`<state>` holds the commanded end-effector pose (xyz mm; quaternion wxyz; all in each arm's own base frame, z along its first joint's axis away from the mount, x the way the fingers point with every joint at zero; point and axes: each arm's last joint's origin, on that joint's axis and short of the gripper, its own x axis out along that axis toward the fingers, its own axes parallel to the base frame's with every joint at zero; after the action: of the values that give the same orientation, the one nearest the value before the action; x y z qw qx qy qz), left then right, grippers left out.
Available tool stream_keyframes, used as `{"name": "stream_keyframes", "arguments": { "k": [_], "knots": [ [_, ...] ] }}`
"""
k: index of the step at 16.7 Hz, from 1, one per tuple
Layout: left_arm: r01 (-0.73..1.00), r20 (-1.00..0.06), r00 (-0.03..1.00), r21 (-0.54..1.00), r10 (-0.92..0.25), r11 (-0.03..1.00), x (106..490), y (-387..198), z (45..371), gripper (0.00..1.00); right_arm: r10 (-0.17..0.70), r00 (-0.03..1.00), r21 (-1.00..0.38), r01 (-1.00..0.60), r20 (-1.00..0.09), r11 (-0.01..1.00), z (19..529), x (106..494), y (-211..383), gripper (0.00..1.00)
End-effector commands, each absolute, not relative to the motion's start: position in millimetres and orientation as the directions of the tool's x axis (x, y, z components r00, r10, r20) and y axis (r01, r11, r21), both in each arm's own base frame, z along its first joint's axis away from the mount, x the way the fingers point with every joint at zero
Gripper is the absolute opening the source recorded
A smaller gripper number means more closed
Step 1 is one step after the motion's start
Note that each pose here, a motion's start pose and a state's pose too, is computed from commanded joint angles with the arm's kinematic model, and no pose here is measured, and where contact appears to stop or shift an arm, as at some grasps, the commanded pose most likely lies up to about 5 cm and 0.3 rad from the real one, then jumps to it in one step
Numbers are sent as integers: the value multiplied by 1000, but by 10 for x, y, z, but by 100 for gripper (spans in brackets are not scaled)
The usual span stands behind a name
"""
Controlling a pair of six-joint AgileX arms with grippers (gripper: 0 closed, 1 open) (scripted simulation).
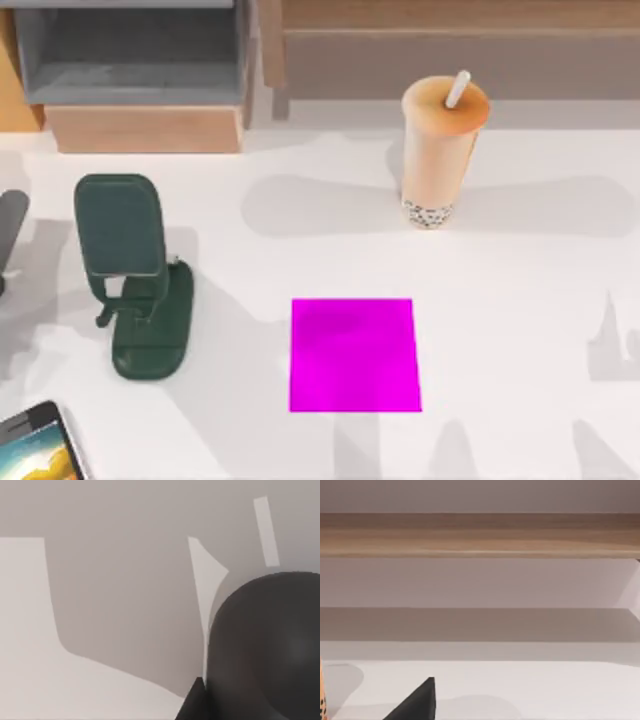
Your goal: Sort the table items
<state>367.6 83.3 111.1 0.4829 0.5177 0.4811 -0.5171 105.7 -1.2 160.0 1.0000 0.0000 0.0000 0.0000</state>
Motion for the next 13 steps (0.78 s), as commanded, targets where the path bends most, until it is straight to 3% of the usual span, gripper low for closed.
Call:
{"name": "stream_keyframes", "arguments": {
  "k": [6, 13],
  "knots": [
    [997, -1000, 3, 3, 1, -78, 3693, 817, 1251, 0, 0, 1000, 0, 0, 0, 1000, 1600, 1057, -12, 100],
    [997, -1000, -11, -11, -3, -74, 3673, 820, 2043, 0, 0, 1000, 0, 0, 0, 1000, 1600, 1057, -12, 100]
  ]
}}
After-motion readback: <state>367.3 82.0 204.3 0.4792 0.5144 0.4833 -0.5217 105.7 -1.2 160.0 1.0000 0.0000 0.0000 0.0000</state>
